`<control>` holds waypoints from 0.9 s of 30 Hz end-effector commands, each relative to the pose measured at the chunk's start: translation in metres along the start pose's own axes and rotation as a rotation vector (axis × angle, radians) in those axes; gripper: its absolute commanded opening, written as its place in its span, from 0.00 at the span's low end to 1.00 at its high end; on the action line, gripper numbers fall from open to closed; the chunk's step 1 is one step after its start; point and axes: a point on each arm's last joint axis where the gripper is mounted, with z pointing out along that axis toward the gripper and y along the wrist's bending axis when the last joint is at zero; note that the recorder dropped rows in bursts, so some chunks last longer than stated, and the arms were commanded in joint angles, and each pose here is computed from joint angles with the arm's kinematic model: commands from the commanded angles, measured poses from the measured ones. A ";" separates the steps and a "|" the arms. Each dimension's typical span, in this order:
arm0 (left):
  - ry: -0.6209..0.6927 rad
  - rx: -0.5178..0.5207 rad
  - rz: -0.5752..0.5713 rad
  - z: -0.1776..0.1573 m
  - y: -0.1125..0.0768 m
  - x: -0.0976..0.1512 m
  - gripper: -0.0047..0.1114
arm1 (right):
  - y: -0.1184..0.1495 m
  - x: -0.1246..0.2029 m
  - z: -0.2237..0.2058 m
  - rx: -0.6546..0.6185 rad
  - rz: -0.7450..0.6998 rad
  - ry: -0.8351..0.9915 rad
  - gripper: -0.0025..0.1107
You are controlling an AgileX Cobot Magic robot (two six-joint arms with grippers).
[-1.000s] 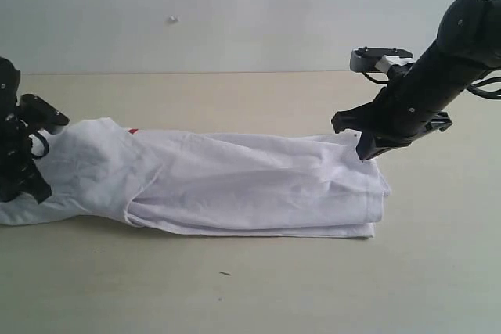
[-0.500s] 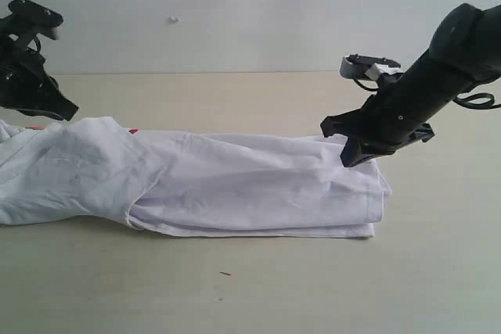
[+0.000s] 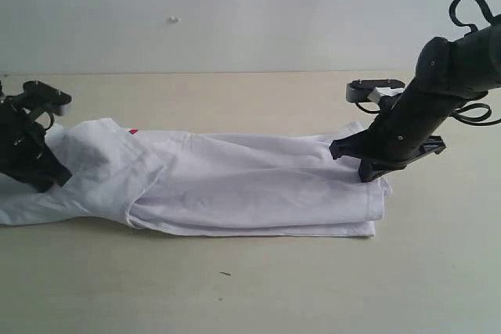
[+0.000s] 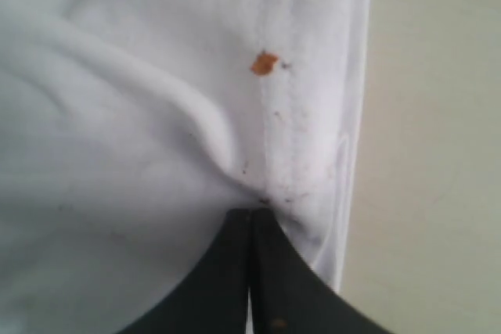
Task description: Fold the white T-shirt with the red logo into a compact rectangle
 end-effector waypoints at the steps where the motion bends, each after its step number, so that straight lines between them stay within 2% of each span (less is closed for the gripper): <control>1: 0.078 -0.020 -0.037 0.010 0.007 0.010 0.04 | -0.001 0.002 0.004 0.011 -0.012 0.026 0.02; 4: 0.047 -0.035 -0.031 -0.001 0.009 0.007 0.04 | 0.000 0.001 -0.001 0.002 0.000 0.015 0.02; 7: -0.045 -0.058 -0.021 -0.024 0.008 -0.001 0.04 | 0.002 -0.002 -0.010 -0.008 0.006 -0.012 0.02; 11: -0.210 -0.039 0.043 -0.062 0.003 -0.011 0.04 | 0.006 -0.007 -0.027 -0.020 0.013 -0.061 0.02; 13: -0.302 -0.033 0.028 -0.076 0.003 -0.014 0.04 | 0.007 -0.008 -0.034 -0.023 0.014 -0.081 0.02; 16: -0.342 -0.028 -0.055 -0.078 0.011 -0.014 0.04 | 0.008 -0.008 -0.036 -0.034 0.025 -0.085 0.02; 20: -0.238 0.010 -0.153 -0.052 0.023 -0.002 0.04 | 0.013 -0.008 -0.037 -0.085 -0.014 -0.076 0.02; 23: -0.260 0.048 -0.327 -0.050 0.040 0.007 0.06 | 0.018 -0.008 -0.039 -0.131 -0.028 -0.078 0.06; 25: -0.322 0.092 -0.439 -0.058 0.056 0.012 0.15 | 0.020 -0.007 -0.039 -0.161 -0.027 -0.077 0.11; 27: -0.359 0.123 -0.511 -0.065 0.072 0.021 0.31 | 0.021 -0.008 -0.039 -0.171 -0.023 -0.081 0.17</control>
